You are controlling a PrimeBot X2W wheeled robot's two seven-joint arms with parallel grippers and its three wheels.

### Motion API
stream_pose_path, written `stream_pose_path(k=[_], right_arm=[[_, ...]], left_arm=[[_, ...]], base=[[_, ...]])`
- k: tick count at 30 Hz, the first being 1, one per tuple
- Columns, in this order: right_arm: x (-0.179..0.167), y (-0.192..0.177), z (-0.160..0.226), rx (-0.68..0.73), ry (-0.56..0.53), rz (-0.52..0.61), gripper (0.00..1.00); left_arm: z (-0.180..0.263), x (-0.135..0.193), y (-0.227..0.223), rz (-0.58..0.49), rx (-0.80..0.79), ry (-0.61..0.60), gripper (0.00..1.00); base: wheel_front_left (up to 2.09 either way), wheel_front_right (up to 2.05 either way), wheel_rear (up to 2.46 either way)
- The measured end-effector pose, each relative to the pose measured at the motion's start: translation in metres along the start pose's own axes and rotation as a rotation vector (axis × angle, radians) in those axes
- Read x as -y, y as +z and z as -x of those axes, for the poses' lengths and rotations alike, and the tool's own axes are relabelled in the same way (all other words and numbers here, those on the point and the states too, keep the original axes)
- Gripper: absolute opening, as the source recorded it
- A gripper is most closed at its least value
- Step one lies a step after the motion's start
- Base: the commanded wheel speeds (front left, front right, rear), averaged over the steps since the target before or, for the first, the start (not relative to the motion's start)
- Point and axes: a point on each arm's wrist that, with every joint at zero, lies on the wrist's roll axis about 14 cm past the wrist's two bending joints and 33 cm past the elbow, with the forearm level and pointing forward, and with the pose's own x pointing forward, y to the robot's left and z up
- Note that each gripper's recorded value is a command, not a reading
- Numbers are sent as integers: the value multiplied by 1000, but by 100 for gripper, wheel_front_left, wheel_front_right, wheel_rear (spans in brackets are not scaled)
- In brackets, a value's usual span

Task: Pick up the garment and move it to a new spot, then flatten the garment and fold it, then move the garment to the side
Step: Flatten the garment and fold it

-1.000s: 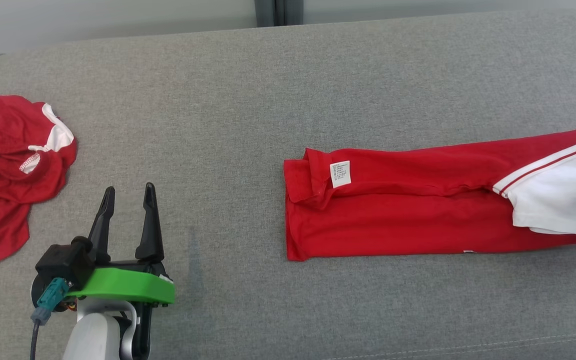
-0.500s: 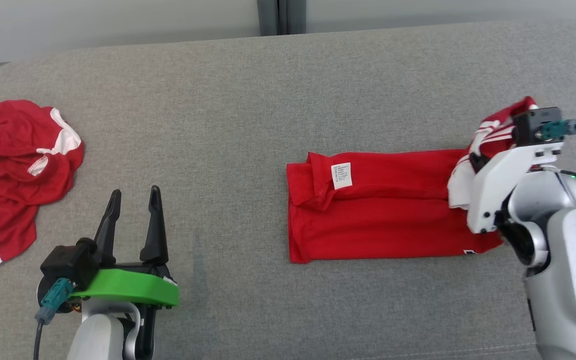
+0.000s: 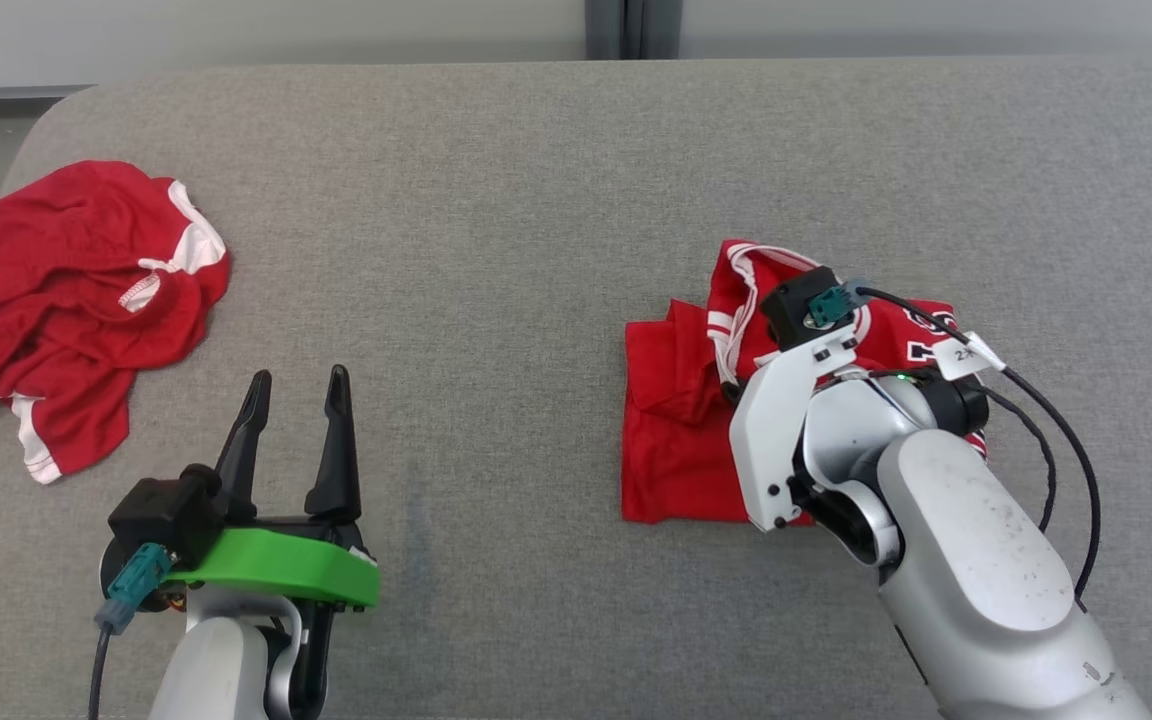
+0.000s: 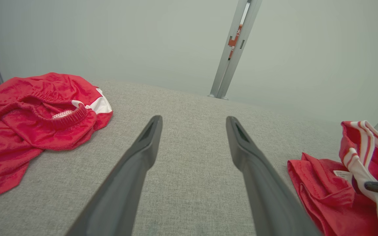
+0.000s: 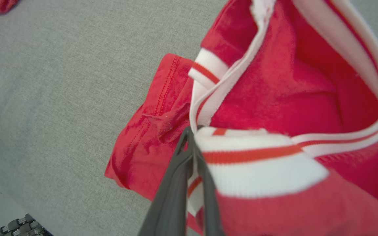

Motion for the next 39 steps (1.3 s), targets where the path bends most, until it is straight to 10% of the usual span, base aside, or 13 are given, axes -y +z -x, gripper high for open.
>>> stream_pose_path(k=[8,10,23,39], right_arm=[[-29,-11,-22,-55,83,36,0],[-32,-12,-25,-55,93,37,100],[-68,89,10,368,308,-154,100],[101,66,102,753,-299,-138,100]], left_arm=[[5,-8,4,-3,7,24,100],[6,-9,3,-2,5,26,100],[1,-3,5,-4,12,10,100],[-2,18,6,-6,13,-53,100]], base=[[0,0,0],[0,0,0],[0,0,0],[0,0,0]])
